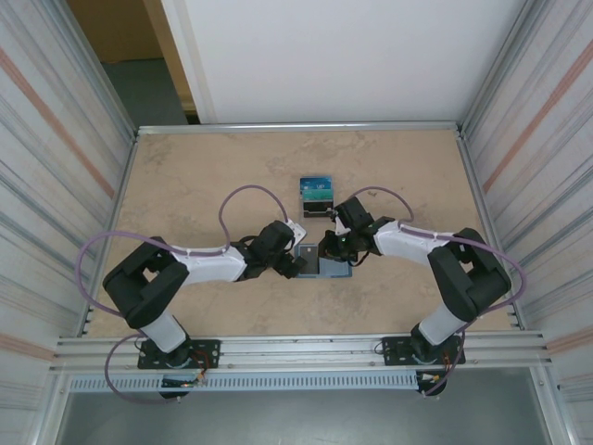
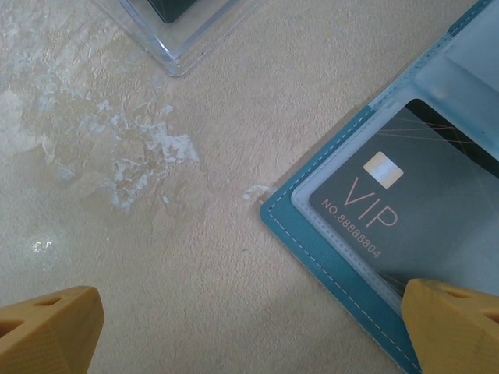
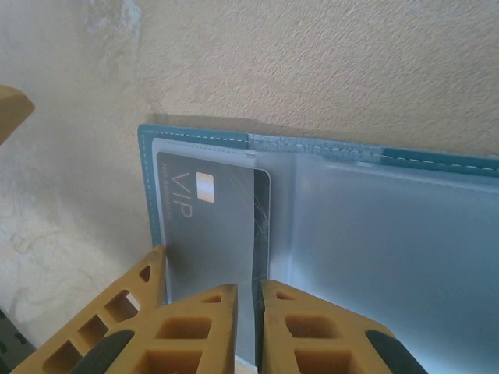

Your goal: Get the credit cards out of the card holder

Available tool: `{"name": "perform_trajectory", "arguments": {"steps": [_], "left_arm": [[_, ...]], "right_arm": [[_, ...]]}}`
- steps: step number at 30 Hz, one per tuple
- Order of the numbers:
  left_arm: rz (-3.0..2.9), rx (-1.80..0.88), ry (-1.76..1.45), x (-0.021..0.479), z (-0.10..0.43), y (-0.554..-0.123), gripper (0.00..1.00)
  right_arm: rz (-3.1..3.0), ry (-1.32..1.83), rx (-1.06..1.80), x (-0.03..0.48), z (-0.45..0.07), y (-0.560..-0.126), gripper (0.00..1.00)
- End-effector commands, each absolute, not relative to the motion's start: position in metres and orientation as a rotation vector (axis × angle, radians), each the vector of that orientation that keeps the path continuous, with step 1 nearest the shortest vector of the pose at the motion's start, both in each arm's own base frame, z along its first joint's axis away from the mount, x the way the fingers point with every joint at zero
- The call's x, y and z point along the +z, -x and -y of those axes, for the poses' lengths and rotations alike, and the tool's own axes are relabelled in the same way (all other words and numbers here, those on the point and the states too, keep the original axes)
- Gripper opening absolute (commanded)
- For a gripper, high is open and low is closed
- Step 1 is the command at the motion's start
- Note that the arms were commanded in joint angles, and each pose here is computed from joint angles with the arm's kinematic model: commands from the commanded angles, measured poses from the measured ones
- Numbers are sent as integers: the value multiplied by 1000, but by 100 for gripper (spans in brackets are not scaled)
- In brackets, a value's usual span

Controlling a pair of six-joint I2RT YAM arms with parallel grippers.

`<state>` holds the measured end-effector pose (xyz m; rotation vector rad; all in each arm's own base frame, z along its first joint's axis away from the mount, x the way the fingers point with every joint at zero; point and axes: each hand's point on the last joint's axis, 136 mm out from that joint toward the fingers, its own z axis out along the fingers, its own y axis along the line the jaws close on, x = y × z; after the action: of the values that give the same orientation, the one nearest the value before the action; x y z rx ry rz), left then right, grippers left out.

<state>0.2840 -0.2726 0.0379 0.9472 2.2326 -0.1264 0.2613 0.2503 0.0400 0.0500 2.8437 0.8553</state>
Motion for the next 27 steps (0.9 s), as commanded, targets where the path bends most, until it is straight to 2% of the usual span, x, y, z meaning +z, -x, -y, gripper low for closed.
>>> {"name": "perform_trajectory", "arguments": {"steps": [1,11,27], "left_arm": [[-2238,-91,-963,36,272,-286,99],[-2260,-59,-980,30,268,-283,99],[-2271,-43,-997,24,268,-281,99]], "right_arm": [[-2853,-55,885,33,-253,-260,15],[-2876,-84,874,20,-248,-256,16],[-2868,-88,960,14,-254,-252,12]]}}
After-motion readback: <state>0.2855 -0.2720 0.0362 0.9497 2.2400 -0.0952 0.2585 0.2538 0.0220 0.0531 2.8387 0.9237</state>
